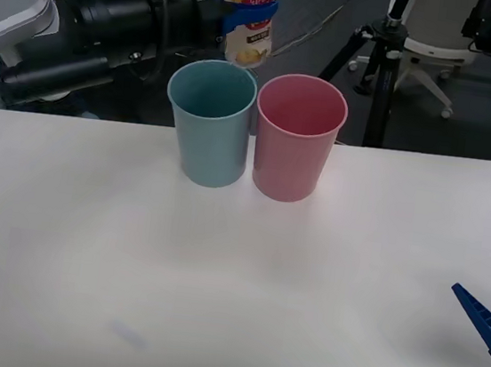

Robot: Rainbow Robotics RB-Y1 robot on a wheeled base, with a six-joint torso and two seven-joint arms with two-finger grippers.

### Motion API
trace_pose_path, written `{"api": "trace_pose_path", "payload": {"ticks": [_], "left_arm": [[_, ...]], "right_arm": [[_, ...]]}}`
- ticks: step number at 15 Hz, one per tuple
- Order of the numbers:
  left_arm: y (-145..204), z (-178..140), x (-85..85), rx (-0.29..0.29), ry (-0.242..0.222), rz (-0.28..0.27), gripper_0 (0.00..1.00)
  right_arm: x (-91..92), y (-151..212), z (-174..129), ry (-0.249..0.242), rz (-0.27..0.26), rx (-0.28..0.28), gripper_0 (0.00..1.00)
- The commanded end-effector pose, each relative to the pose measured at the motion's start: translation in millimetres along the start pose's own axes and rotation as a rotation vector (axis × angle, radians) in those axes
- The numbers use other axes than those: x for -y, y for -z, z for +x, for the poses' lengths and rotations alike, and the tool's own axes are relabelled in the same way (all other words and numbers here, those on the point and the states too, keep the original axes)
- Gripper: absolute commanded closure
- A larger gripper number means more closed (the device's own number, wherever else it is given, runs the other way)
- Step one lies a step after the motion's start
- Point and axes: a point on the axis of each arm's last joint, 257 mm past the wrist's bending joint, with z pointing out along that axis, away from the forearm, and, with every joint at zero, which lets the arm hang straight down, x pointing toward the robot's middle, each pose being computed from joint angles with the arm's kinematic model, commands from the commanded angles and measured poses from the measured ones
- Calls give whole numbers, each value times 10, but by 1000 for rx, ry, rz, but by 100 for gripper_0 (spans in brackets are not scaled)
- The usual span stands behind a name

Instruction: Grasp the object on the table and drop it into the matching bin: aluminum can to the light blue bin, PET bottle to the pink bin.

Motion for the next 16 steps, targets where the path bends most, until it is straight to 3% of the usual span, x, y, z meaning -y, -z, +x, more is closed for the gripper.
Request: {"api": "trace_pose_path", "payload": {"ticks": [1,4,9,16], "left_arm": [[-292,162,-11,-8,4,-17,95],[-531,285,-40,-21,4,-37,96],[-850,556,75,-43,14,-68,96],[-993,653,279,-44,58,-51,97]], "right_arm": [[0,0,0,0,0,0,0],[0,0,0,0,0,0,0],[0,0,0,0,0,0,0],[0,0,0,0,0,0,0]]}}
